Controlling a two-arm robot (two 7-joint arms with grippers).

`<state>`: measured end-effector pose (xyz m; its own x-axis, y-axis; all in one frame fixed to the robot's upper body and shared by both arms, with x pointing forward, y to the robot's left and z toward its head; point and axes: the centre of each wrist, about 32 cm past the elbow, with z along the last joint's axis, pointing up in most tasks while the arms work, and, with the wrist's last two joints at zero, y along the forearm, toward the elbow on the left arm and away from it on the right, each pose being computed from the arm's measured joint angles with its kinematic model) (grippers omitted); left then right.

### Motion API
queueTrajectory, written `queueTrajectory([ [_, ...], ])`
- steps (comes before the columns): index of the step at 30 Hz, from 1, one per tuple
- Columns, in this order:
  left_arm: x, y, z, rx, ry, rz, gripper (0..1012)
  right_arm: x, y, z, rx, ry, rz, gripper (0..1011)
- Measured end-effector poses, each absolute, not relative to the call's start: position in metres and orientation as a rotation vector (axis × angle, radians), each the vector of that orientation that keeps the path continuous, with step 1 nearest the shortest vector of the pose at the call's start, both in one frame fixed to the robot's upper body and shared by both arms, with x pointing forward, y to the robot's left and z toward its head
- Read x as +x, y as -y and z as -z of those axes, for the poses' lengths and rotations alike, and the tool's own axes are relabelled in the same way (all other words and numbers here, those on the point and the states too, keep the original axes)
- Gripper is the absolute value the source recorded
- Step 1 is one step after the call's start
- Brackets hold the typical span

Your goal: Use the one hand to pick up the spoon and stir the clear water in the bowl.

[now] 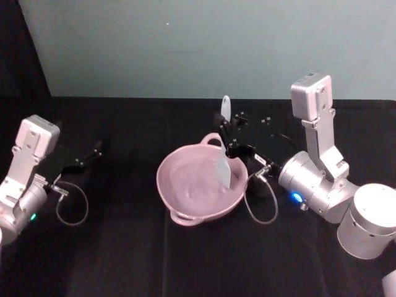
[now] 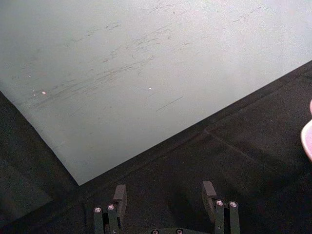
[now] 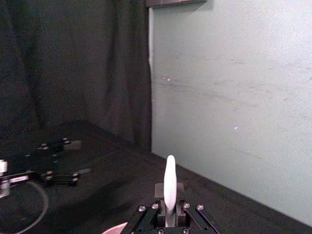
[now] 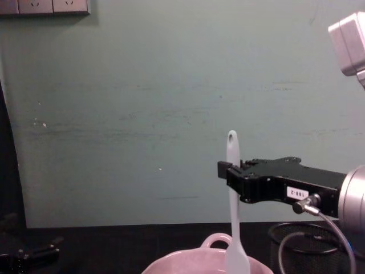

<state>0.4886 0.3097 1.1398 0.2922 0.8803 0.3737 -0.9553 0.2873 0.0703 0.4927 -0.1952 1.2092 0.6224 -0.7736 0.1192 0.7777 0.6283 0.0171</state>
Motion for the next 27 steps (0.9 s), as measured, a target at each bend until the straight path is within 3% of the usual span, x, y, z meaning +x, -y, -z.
queueTrajectory([
  [12,0.489,-0.310,-1.140,0.304,0.285,-1.248,1011,0.477,0.178,-1.210,-0.033,0.045,0.803,112],
  [27,0.489,-0.310,-1.140,0.304,0.285,-1.248,1011,0.501,0.150,-1.198,0.018,0.023,0.852,113],
])
